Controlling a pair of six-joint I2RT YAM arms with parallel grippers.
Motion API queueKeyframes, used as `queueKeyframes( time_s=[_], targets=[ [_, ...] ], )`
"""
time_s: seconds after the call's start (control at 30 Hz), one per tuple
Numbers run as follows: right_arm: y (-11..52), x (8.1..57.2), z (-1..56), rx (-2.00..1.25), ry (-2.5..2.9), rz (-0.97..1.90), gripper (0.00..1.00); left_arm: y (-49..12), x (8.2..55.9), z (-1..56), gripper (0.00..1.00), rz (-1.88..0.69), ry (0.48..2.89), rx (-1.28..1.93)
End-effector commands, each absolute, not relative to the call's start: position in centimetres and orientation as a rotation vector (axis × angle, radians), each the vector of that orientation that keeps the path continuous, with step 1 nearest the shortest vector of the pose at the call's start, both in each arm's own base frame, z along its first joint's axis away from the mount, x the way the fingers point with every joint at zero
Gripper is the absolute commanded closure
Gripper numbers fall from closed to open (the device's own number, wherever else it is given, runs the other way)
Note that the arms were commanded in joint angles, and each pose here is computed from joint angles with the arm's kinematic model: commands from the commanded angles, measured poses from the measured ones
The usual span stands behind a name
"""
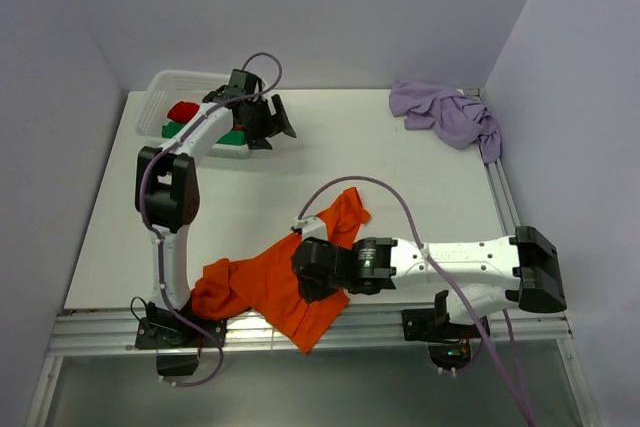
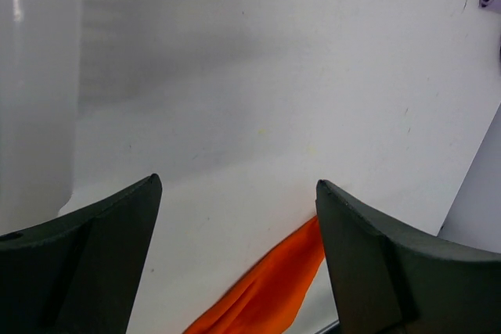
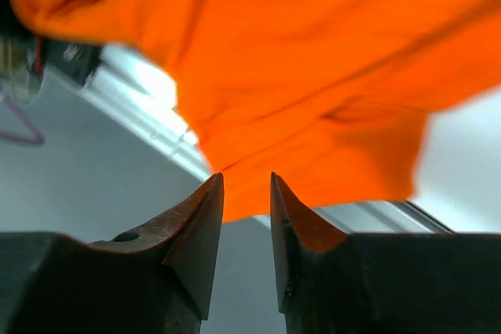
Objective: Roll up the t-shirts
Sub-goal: Flatten the tshirt
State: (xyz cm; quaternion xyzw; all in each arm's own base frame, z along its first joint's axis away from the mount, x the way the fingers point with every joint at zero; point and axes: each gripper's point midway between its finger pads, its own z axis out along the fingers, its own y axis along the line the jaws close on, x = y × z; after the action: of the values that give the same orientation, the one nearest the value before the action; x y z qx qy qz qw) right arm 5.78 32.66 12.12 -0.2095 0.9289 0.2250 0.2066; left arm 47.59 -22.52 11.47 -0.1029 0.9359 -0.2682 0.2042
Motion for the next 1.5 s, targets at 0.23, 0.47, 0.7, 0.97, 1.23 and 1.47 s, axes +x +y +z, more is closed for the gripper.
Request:
queueKeyframes(
  time_s=[0.23, 0.47, 0.7, 0.97, 1.23, 1.47],
  targets=[
    [22.8, 16.5, 10.9, -0.048, 2.667, 0.281, 0.55, -12.2, 55.9, 8.5, 0.13, -0.574, 2.513, -0.583],
    [17.3, 22.4, 7.9, 0.023, 2.728, -0.082, 0.55, -13.8, 54.8, 13.7, 0.11, -0.759, 2.479, -0.424],
    [14.4, 26.8, 7.0, 0.065, 2.678, -0.178, 0.56, -19.7, 47.0, 18.2, 0.09, -0.893, 2.507, -0.271],
    [16.6, 29.3, 5.5, -0.059, 2.684, -0.031, 0.55, -20.5, 38.6, 22.8, 0.09, -0.884, 2.546, -0.258],
    [17.3, 29.8, 3.5, -0.135, 2.693, -0.01, 0.52, -18.9, 30.2, 22.1, 0.09, -0.83, 2.638, -0.314],
    [17.6, 29.5, 3.6, -0.154, 2.708, 0.021, 0.51, -18.5, 24.0, 20.2, 0.09, -0.818, 2.712, -0.348]
  ],
)
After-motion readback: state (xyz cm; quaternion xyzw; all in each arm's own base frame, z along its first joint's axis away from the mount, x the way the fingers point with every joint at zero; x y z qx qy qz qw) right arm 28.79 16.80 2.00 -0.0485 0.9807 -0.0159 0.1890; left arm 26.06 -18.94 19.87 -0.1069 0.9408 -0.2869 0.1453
